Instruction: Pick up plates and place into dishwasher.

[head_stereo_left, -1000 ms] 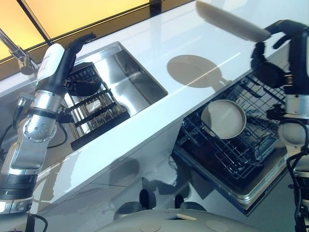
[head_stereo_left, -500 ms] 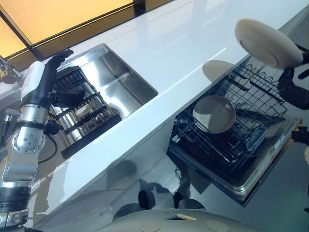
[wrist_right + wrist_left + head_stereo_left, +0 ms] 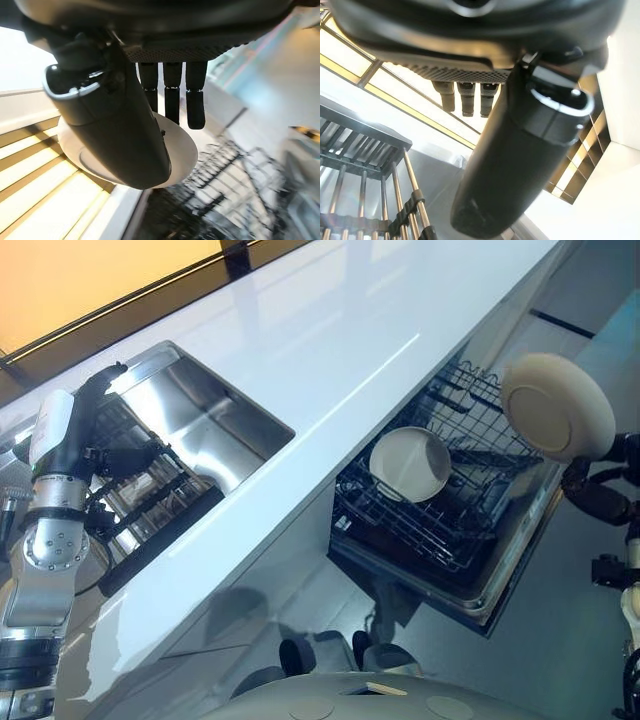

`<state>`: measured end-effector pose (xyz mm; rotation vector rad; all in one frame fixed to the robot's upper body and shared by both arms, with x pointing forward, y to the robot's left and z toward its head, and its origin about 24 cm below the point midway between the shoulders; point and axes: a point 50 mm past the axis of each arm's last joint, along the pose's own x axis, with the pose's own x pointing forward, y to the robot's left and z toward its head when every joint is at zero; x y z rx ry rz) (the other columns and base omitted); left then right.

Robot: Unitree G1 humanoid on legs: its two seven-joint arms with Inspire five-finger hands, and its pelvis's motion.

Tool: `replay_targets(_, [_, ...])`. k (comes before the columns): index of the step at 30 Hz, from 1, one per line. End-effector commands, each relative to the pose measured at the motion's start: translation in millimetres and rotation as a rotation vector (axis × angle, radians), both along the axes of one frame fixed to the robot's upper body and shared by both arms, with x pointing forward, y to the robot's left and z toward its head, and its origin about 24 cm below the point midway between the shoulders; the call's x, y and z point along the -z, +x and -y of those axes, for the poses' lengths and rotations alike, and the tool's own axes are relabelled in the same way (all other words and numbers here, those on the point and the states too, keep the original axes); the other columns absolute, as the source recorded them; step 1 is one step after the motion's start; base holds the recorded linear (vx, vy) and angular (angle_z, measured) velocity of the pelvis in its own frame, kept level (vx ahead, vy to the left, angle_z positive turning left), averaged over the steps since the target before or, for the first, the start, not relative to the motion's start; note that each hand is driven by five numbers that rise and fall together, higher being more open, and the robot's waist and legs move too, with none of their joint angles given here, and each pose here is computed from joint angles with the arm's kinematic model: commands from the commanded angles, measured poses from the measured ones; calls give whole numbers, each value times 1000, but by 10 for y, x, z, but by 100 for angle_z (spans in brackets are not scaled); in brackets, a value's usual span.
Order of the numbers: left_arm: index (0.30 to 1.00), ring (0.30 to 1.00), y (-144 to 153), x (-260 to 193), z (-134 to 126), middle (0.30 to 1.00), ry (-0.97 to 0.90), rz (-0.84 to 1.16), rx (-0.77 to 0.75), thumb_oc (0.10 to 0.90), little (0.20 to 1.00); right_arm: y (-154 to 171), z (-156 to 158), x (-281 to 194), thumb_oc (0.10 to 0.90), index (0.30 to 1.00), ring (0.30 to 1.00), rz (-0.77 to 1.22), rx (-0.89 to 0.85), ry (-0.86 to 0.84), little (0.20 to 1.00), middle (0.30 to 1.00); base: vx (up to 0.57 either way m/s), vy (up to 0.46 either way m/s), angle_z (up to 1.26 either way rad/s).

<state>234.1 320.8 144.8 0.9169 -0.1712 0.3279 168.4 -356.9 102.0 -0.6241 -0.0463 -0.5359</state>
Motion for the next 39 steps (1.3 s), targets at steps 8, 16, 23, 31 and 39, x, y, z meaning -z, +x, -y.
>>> replay_targets(8, [900, 900, -32, -388, -179, 900, 1, 232, -84, 800, 900, 181, -74, -361, 100, 300, 300, 84, -104, -138, 200, 300, 0, 1, -1])
replay_targets(16, [900, 900, -145, -84, -196, 900, -182, 176, -90, 800, 900, 236, -196, -193, 100, 300, 300, 13, -174, -80, 200, 300, -2, -5, 2])
replay_targets(23, [900, 900, -345, 240, -305, 900, -290, 102, -176, 800, 900, 169, -280, -57, 100, 300, 300, -29, -214, -67, 200, 300, 0, -15, 8])
replay_targets(31, [900, 900, -429, 338, -380, 900, -318, 69, -215, 800, 900, 173, -370, -85, 100, 300, 300, -59, -290, -140, 200, 300, -7, -4, 3])
replay_targets(39, [900, 900, -356, 312, -336, 900, -320, 66, -187, 800, 900, 210, -449, -238, 100, 300, 300, -24, -379, -192, 200, 300, -14, -7, 5])
